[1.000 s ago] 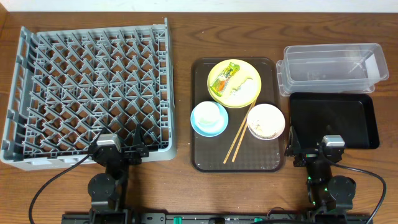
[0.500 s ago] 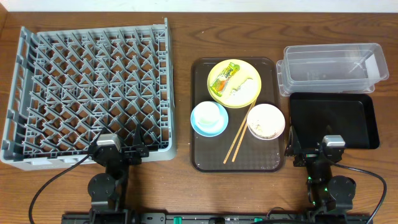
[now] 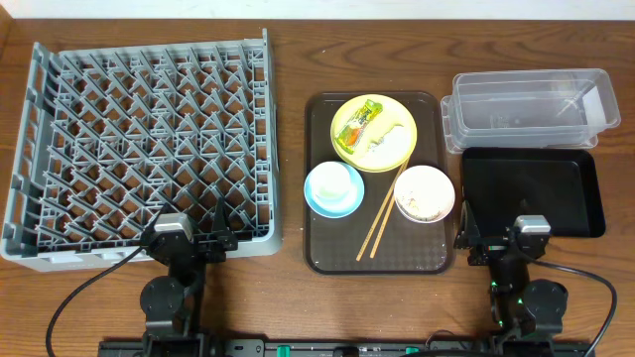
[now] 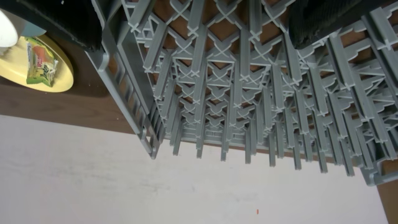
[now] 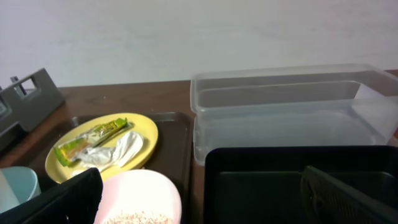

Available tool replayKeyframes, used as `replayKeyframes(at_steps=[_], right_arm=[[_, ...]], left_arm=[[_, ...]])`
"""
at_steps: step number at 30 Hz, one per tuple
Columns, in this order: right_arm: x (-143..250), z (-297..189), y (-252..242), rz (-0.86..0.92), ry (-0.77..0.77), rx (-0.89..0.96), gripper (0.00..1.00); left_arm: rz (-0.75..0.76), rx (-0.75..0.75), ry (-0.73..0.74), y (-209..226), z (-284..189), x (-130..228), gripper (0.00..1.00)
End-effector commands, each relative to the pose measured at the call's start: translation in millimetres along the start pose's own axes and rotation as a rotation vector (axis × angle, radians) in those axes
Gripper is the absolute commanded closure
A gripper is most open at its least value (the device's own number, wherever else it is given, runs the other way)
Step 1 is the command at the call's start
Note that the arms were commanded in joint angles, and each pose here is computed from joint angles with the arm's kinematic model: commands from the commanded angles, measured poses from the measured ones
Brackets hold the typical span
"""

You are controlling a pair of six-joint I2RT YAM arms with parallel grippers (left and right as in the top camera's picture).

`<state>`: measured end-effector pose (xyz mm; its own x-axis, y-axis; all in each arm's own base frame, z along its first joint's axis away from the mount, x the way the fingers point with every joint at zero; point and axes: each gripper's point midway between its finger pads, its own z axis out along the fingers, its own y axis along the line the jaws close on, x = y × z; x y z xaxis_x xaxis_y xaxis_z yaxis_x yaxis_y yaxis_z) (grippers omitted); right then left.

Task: Sort waste into correct bins and load items into the dishwasher rack

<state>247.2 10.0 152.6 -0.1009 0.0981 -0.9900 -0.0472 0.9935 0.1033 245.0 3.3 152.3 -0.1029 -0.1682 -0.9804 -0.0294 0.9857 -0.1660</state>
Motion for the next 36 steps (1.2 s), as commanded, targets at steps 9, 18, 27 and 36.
replayKeyframes(at_steps=[9,18,27,36], right_arm=[[-40.6,14.3,5.8,-0.028,0.127,0.0,0.01],[-79.6,74.2,33.7,-0.098,0.409,-0.131,0.01],[-79.8,116.6,72.8,-0.174,0.792,-0.24,0.01],[-75.7,159.3,118.8,0.009,0.743,-0.385,0.13]], left_arm=[[0.011,-0.047,0.143,3.4,-7.8,-3.0,0.03],[0.014,-0.099,0.448,-1.0,-15.3,-31.7,0.03],[0.015,-0.15,0.791,-0.6,-7.3,-24.4,0.03],[0.015,-0.162,0.865,1.8,-3.4,-10.3,0.03]])
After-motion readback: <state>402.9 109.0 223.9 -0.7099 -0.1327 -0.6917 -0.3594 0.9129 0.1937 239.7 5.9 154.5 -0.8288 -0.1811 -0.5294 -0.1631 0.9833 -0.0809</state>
